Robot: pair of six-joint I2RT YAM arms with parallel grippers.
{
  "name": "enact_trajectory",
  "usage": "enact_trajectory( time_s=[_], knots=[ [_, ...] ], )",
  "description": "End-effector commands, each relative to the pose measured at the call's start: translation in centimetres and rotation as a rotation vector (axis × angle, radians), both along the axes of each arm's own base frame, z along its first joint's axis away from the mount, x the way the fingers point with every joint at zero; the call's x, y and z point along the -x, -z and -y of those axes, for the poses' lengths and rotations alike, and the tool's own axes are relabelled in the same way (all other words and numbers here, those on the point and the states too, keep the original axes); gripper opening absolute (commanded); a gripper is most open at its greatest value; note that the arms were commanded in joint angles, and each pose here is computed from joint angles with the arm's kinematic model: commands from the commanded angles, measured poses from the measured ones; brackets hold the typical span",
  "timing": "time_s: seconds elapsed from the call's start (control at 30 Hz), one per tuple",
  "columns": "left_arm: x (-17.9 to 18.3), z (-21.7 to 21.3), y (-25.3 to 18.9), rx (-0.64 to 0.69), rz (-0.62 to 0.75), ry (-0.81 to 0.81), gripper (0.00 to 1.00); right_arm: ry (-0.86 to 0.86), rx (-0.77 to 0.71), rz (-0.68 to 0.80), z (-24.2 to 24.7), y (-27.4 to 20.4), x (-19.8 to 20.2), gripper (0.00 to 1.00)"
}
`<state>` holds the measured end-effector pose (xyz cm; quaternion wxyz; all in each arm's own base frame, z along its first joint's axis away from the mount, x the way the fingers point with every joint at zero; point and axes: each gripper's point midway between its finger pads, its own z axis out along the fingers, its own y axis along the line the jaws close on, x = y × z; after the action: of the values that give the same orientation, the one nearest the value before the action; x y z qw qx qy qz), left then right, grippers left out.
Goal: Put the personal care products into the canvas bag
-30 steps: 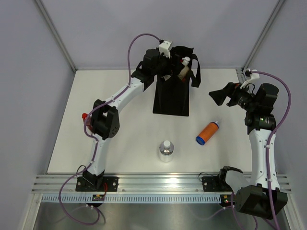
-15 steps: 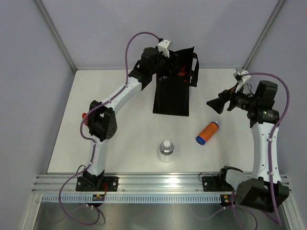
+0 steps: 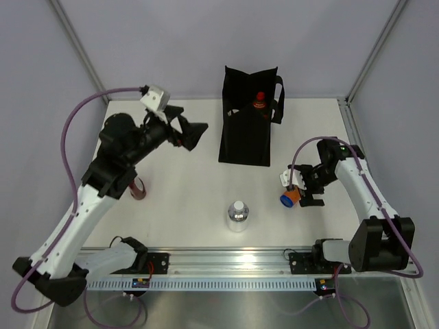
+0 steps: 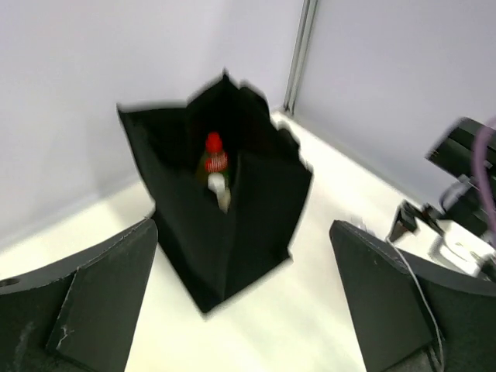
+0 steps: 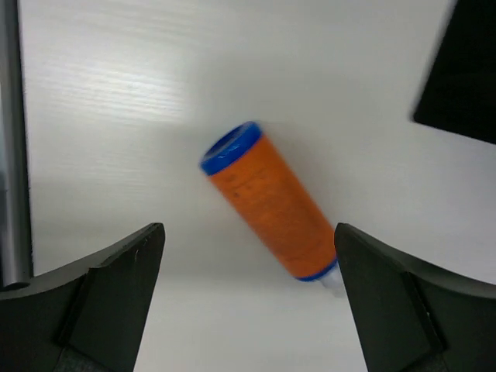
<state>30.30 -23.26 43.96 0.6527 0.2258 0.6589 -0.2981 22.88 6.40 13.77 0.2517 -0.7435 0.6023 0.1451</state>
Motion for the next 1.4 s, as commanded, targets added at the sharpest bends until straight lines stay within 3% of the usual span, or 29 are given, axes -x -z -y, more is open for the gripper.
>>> enact_trajectory(
  time_s=[0.0,0.17,0.4,0.6,0.7,0.83,0.87,0.9,0.93,0.97,1.0,1.07,1.2,1.37],
  knots=[
    [2.5,-2.1,7.9,-0.065,-0.187,-0.034,0.99,-0.138,0.205,0.002,2.2,3.0,0.3,0.99],
    [7.3,-5.4,12.5,-0.049,-0.275,-0.082,0.99,-0.133,0.226,-0.02,1.7,4.9,-1.9,1.0],
    [9.6,-7.4,15.3,0.014,-0.329,-0.136,0.99,-0.11,0.363,-0.043,2.5,9.5,-4.8,0.99],
    [10.2,-8.2,15.6,0.029,-0.33,-0.16,0.99,-0.102,0.446,-0.082,3.8,11.7,-4.9,0.97],
    [10.4,-8.2,15.8,0.017,-0.339,-0.158,0.99,-0.079,0.461,-0.104,4.1,12.3,-4.3,0.86],
    [10.6,-8.0,16.1,0.022,-0.352,-0.147,0.99,-0.043,0.432,-0.113,3.7,12.2,-3.7,0.57],
    [10.7,-7.9,16.1,0.022,-0.355,-0.141,0.99,-0.032,0.407,-0.116,3.3,11.9,-3.6,0.43],
    [10.8,-8.0,16.1,0.026,-0.358,-0.142,0.99,-0.009,0.387,-0.124,3.0,11.3,-3.3,0.31],
    [10.8,-8.0,16.0,0.028,-0.358,-0.14,0.99,0.003,0.363,-0.125,2.6,10.7,-3.3,0.31],
    [11.0,-8.1,15.9,0.028,-0.361,-0.14,0.99,0.025,0.306,-0.116,1.6,9.6,-3.7,0.2],
    [11.1,-8.1,15.7,0.031,-0.357,-0.14,0.99,0.054,0.27,-0.132,1.1,8.2,-2.9,0.17],
    [11.3,-8.3,15.7,0.032,-0.358,-0.141,0.99,0.082,0.178,-0.13,-0.4,5.5,-2.6,0.13],
    [11.7,-8.6,15.3,0.048,-0.346,-0.148,0.99,0.158,-0.153,-0.091,-5.5,-5.2,-2.3,0.0],
    [11.8,-8.5,15.4,0.068,-0.359,-0.146,0.99,0.22,-0.497,-0.01,-9.9,-18.4,-4.2,0.0]
  ],
)
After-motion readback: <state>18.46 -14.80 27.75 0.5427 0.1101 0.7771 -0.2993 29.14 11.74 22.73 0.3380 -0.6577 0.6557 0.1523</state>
